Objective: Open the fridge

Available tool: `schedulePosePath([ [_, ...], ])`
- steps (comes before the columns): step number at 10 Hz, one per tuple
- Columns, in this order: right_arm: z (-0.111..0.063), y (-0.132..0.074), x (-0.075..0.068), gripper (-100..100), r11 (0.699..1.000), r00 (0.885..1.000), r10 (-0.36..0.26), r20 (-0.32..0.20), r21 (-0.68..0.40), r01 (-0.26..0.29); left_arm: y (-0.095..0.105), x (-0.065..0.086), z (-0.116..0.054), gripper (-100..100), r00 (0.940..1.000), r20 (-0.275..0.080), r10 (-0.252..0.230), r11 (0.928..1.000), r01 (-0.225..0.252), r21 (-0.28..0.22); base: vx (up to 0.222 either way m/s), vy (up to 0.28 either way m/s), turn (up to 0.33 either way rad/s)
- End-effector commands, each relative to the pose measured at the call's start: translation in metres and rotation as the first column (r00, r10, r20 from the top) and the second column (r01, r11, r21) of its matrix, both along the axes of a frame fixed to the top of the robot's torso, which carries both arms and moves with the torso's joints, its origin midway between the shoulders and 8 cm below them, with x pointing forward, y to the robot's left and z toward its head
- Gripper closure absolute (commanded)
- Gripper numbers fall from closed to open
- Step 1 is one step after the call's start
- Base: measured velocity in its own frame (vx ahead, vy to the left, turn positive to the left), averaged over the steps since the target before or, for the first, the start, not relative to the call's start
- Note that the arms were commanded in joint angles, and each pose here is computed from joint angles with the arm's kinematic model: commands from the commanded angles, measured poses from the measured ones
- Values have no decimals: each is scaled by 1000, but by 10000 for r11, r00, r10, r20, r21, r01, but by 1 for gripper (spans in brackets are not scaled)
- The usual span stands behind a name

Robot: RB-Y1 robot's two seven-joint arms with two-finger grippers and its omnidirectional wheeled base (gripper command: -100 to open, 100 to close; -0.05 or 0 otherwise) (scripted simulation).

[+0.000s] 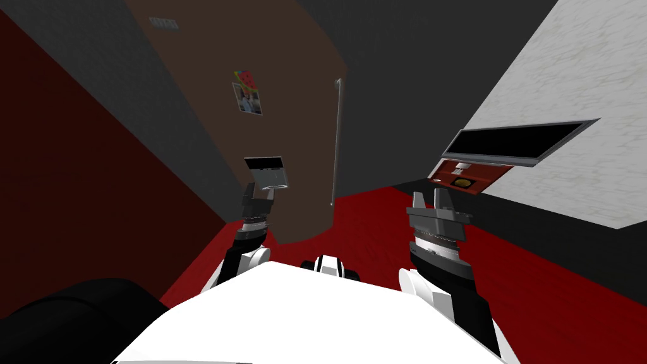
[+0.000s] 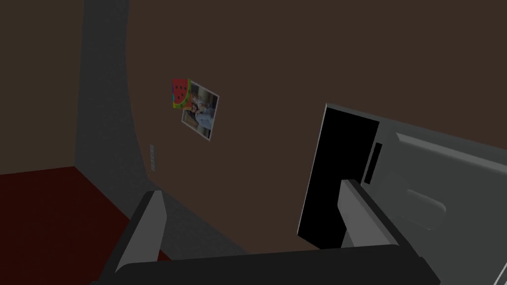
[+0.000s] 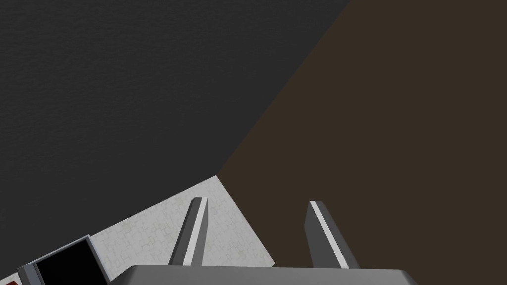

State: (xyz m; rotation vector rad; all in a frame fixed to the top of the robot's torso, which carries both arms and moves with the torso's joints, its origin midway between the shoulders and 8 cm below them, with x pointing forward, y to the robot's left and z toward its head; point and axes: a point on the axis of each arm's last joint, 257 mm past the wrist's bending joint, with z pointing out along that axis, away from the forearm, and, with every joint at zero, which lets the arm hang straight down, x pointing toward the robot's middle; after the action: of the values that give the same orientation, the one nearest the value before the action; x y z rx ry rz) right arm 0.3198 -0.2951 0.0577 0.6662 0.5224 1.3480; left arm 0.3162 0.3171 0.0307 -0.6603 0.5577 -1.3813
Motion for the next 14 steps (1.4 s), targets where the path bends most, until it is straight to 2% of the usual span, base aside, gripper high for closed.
schedulePosePath([
  [1,0,0,0,0,10000,10000,0,0,0,0,22,5,-13,-100,9978,-654,54,10000,-58,-50,113,-129,32],
  [3,0,0,0,0,10000,10000,0,0,0,0,46,6,-24,-100,9926,-1199,202,9994,-233,-248,132,-146,36],
  [5,0,0,0,0,10000,10000,0,0,1,0,72,5,-35,-100,9832,-1786,378,9979,-466,-457,179,-185,42],
  [6,0,0,0,0,10000,10000,-1,-1,0,1,75,4,-34,-100,9837,-1754,392,9974,-493,-534,137,-126,16],
  [8,0,0,0,0,10000,10000,0,0,0,0,106,0,-43,-100,9706,-2320,638,9934,-840,-780,118,-146,31],
  [9,0,0,0,0,10000,10000,0,-1,0,0,107,0,-43,-100,9714,-2297,600,9927,-823,-887,112,-115,33],
  [11,0,0,0,0,10000,10000,0,0,0,0,136,-6,-52,-100,9546,-2869,799,9862,-1176,-1168,112,-178,35],
  [12,0,0,0,0,10000,10000,0,0,1,0,140,-8,-50,-100,9563,-2811,809,9841,-1214,-1297,127,-172,35],
  [14,0,0,0,0,10000,10000,0,0,0,0,173,-18,-57,-100,9361,-3354,1061,9733,-1668,-1575,151,-174,43],
])
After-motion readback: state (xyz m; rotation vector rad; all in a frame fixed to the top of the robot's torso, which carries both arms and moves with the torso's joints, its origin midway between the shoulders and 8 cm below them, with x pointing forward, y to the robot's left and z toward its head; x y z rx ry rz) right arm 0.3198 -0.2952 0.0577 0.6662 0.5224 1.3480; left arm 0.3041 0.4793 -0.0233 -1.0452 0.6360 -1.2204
